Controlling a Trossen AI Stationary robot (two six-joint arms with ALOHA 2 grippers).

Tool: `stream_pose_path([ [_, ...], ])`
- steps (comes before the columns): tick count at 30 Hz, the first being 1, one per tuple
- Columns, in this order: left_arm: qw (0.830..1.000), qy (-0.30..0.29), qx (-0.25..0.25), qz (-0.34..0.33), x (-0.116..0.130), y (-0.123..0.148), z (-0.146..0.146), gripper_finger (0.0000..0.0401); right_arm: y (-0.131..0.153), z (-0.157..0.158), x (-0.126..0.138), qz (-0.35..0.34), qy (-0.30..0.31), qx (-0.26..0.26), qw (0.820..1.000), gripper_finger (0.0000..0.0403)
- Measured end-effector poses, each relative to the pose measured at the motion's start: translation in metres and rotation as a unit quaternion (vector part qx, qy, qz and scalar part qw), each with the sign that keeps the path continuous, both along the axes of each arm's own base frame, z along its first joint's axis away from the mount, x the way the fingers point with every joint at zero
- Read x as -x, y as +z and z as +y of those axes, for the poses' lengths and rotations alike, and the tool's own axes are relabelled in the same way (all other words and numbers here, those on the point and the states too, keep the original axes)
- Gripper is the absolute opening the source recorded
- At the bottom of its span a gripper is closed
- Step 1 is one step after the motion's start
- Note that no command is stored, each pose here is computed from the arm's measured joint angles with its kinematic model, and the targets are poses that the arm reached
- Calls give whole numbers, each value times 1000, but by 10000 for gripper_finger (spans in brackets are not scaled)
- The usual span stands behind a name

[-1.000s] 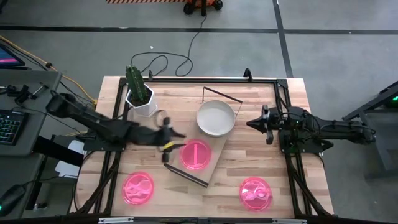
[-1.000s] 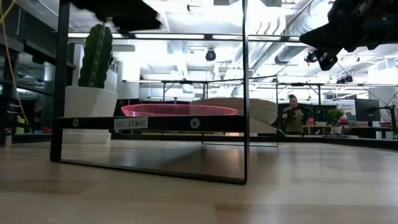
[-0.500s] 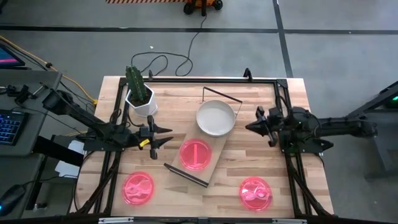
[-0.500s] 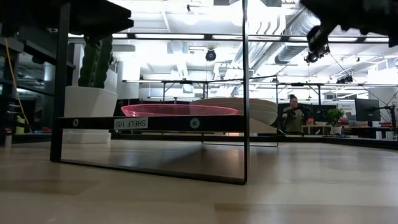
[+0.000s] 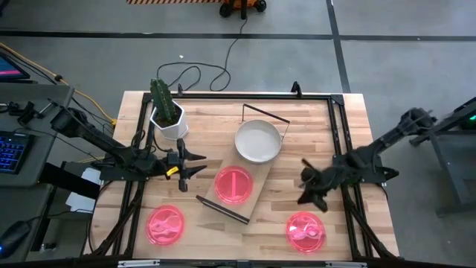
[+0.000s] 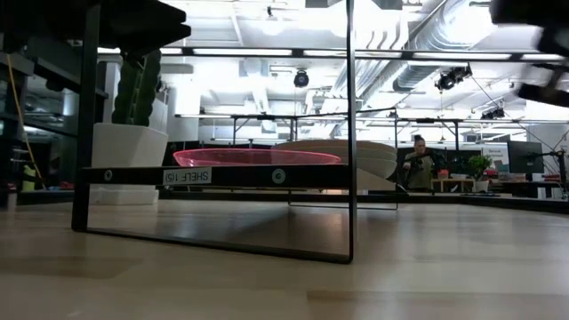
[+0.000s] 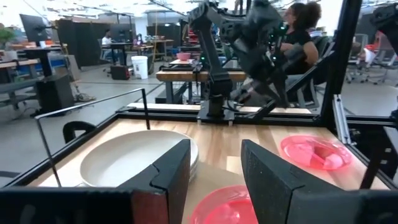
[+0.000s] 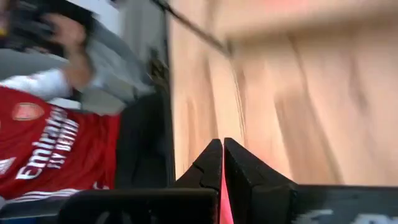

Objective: Place and stack plates onto a shelf
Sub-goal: Stack the right pink plate on top of the other pink plate on the shelf

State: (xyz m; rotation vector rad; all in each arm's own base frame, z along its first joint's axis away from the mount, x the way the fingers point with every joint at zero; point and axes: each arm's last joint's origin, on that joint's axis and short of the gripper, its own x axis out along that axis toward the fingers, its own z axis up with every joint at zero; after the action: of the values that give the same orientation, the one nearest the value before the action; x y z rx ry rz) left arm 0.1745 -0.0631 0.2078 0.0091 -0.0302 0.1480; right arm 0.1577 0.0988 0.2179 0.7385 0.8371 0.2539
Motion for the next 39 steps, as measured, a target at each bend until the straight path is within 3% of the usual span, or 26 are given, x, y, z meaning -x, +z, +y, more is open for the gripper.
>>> stream_pose_path([
  [8, 1000, -11, 11, 2, 0, -1, -1, 131, -37, 46, 7, 195, -20, -34, 980, 2],
  [12, 1000, -18, 10, 2, 0, -1, -1, 131, -52, 55, 10, 246, -30, -20, 969, 18],
  [24, 1000, -18, -7, 4, 0, -1, -1, 131, -62, 52, 16, 300, -50, 10, 953, 128],
  [29, 1000, -18, -7, 4, 0, -1, -1, 131, -66, 46, 23, 338, -62, 43, 938, 135],
  [35, 1000, -18, -7, 4, 0, -1, -1, 131, -65, 50, 21, 301, -70, 43, 950, 136],
  [39, 1000, -18, -5, 4, 0, -1, -1, 131, -69, 54, 23, 306, -62, 52, 949, 136],
])
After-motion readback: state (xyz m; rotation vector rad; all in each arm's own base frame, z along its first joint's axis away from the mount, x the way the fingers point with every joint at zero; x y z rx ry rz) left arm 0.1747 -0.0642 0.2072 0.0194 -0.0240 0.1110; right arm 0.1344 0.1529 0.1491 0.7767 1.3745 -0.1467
